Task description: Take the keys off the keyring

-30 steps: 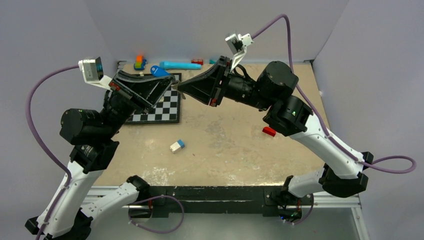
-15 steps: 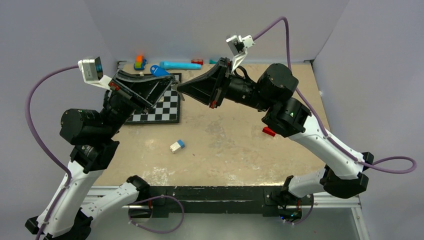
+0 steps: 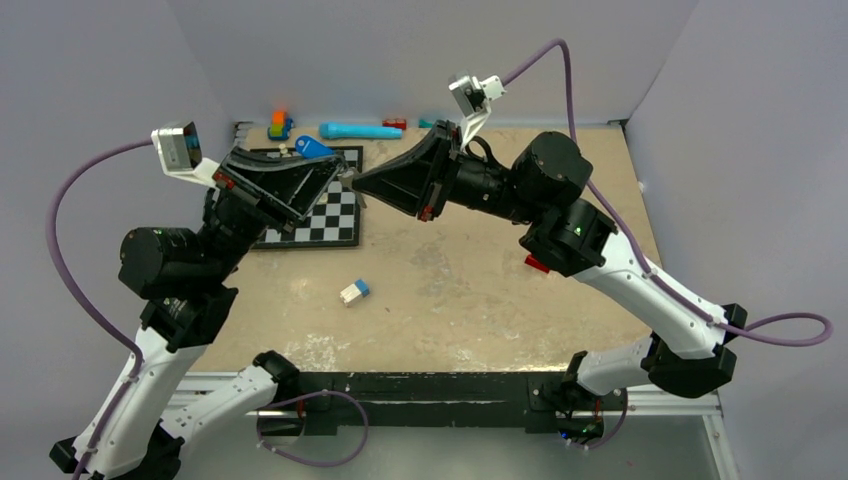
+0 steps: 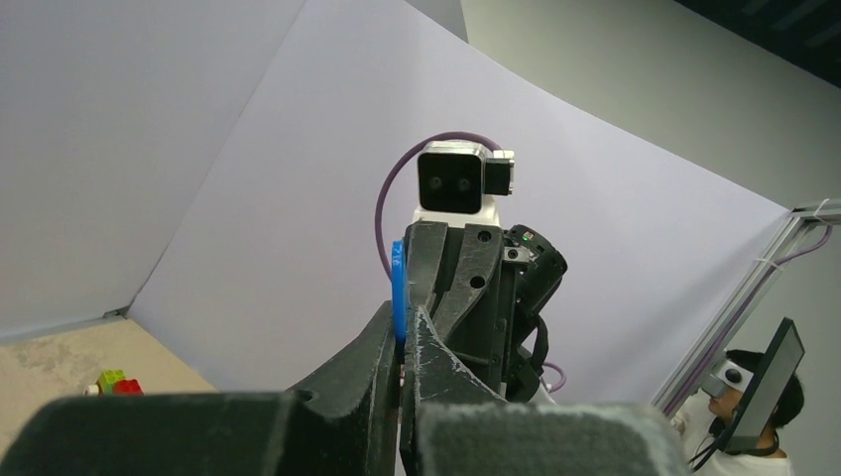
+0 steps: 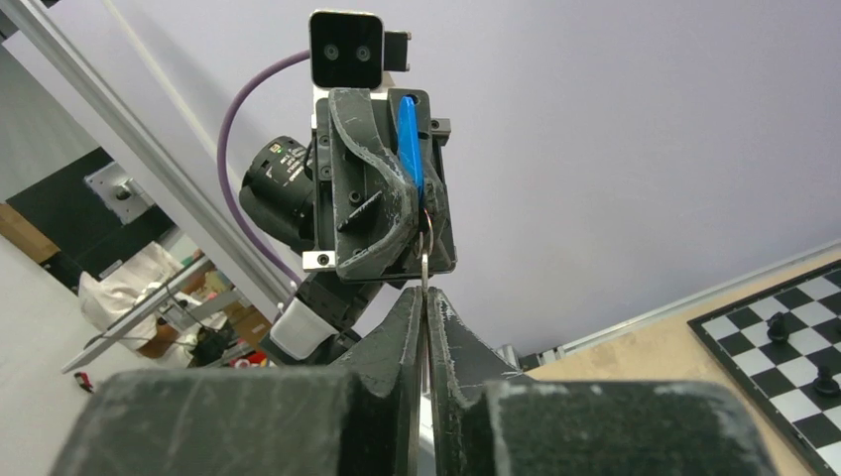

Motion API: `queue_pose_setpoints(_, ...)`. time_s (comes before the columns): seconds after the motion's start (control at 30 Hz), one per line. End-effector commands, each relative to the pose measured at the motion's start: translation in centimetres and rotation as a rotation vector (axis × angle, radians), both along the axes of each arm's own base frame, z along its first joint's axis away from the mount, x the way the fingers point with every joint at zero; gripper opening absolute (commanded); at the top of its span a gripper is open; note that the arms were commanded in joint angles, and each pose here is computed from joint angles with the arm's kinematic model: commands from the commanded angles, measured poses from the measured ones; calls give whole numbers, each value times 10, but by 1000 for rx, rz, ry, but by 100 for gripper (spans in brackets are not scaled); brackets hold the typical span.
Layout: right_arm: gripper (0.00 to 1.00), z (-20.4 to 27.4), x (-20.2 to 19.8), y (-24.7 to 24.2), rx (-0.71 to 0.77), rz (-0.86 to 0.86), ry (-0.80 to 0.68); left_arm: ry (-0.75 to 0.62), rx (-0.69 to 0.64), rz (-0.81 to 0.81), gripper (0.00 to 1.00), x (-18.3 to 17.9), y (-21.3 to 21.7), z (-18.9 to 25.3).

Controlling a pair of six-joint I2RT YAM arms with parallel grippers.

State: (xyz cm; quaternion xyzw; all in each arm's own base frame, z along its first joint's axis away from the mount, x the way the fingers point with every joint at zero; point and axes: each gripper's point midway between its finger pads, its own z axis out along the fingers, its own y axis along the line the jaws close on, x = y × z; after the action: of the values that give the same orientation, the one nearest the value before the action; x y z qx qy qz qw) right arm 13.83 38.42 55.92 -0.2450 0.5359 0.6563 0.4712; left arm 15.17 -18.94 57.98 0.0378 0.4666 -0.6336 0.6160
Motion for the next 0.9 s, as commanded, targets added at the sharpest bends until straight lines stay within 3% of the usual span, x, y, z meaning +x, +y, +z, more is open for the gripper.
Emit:
queue_pose_setpoints(0.0, 15, 8, -12, -8, -10, 31, -17, -41, -73, 29, 0, -6, 13, 18)
queue_pose_setpoints(0.17, 36, 12, -15, -17, -24, 18, -49, -42, -58, 30, 0, -7, 12, 18)
queue_pose_setpoints(0.27, 57, 21, -15, -21, -15, 2, -74, -46, -55, 22, 0, -9, 12, 18)
queue_pose_setpoints(0.33, 62, 26, -13, -21, -19, -12, -85, -44, -53, 16, 0, -9, 11, 17)
queue_pose_setpoints(0.7, 37, 30, -1, -1, -63, -9, -92, -37, -49, 6, 0, -10, 9, 17)
queue_pose_setpoints(0.87, 37, 30, 5, -1, -69, -39, -95, -37, -48, 3, 0, -12, 10, 16)
